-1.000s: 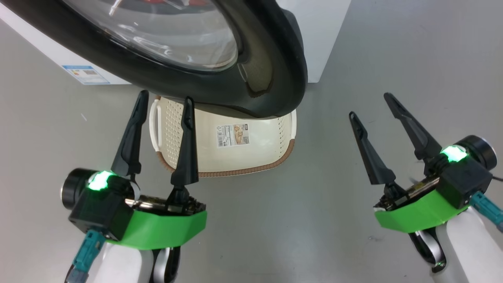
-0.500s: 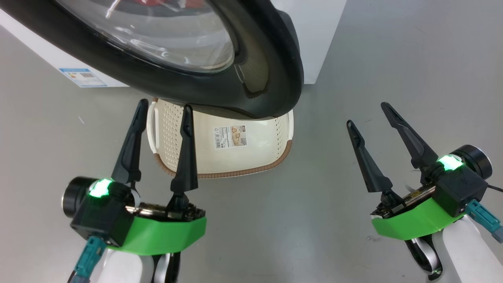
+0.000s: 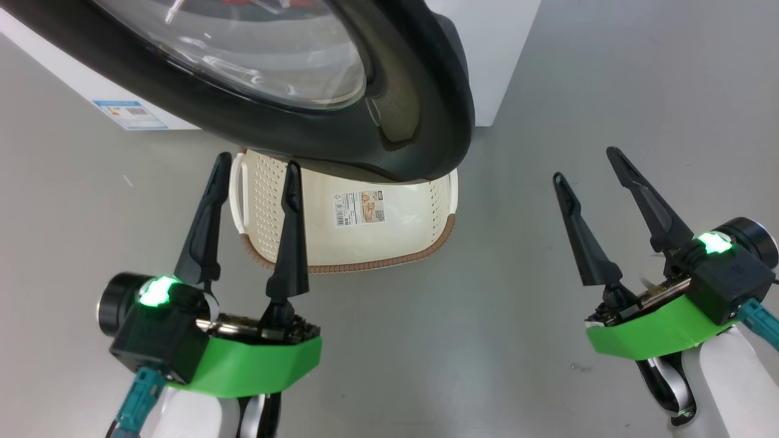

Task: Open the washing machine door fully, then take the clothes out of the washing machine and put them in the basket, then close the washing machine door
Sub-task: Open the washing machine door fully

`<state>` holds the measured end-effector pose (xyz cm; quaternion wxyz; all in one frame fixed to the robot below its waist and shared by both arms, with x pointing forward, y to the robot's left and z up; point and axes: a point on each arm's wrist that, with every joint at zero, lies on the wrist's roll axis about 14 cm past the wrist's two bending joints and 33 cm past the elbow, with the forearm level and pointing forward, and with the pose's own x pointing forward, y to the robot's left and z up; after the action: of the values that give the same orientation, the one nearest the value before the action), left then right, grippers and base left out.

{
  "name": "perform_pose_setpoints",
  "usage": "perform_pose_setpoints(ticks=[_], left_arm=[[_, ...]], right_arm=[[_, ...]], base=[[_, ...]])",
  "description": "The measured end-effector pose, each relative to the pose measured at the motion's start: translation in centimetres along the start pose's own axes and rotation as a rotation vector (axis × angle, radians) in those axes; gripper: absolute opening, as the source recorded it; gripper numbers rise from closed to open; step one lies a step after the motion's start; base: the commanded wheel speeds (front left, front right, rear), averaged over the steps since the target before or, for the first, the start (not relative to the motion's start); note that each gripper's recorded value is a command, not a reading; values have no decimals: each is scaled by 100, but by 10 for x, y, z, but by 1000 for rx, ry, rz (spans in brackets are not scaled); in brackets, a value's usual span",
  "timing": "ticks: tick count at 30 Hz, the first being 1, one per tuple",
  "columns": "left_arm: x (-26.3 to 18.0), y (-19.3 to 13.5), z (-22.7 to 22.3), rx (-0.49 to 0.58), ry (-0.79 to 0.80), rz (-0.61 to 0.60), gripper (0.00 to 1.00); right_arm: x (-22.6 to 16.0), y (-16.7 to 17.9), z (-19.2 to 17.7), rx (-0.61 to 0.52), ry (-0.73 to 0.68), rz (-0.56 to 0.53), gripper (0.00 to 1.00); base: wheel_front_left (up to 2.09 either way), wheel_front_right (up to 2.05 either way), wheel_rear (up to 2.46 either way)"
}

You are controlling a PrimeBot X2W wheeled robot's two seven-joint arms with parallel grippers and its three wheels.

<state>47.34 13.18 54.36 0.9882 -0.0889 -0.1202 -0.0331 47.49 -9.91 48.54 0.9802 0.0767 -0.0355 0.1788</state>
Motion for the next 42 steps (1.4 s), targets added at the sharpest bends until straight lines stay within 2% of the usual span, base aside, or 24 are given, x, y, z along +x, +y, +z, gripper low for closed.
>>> perform_pose_setpoints(ticks=[1, 2, 5, 8, 9, 16, 31, 35, 42], left_arm=[[0, 0, 0, 0, 0, -1, 100], [0, 0, 0, 0, 0, -1, 100], [-1, 0, 0, 1, 1, -2, 100], [-1, 1, -1, 3, 3, 0, 100], [-2, 1, -1, 5, 5, 0, 100], [-5, 6, -2, 12, 11, 16, 100], [-4, 17, -10, 23, 30, 44, 100], [-4, 19, -14, 26, 39, 51, 100], [-4, 21, -17, 28, 47, 54, 100]], right_arm=[[1, 0, 0, 4, 1, 0, 11], [2, 0, 0, 13, 3, -1, 0], [12, 1, 6, 42, -17, 6, 0], [27, 3, 17, 129, -47, 9, 0], [37, 4, 20, 208, -52, 10, 0], [70, 10, 21, 510, -2, 36, 0], [130, 38, 11, 1132, 238, 216, 0], [140, 42, 10, 1241, 284, 262, 0], [140, 64, 2, 1363, 397, 354, 0]], base=[[0, 0, 0], [0, 0, 0], [0, 0, 0], [0, 0, 0], [0, 0, 0], [0, 0, 0], [0, 0, 0], [0, 0, 0], [0, 0, 0]])
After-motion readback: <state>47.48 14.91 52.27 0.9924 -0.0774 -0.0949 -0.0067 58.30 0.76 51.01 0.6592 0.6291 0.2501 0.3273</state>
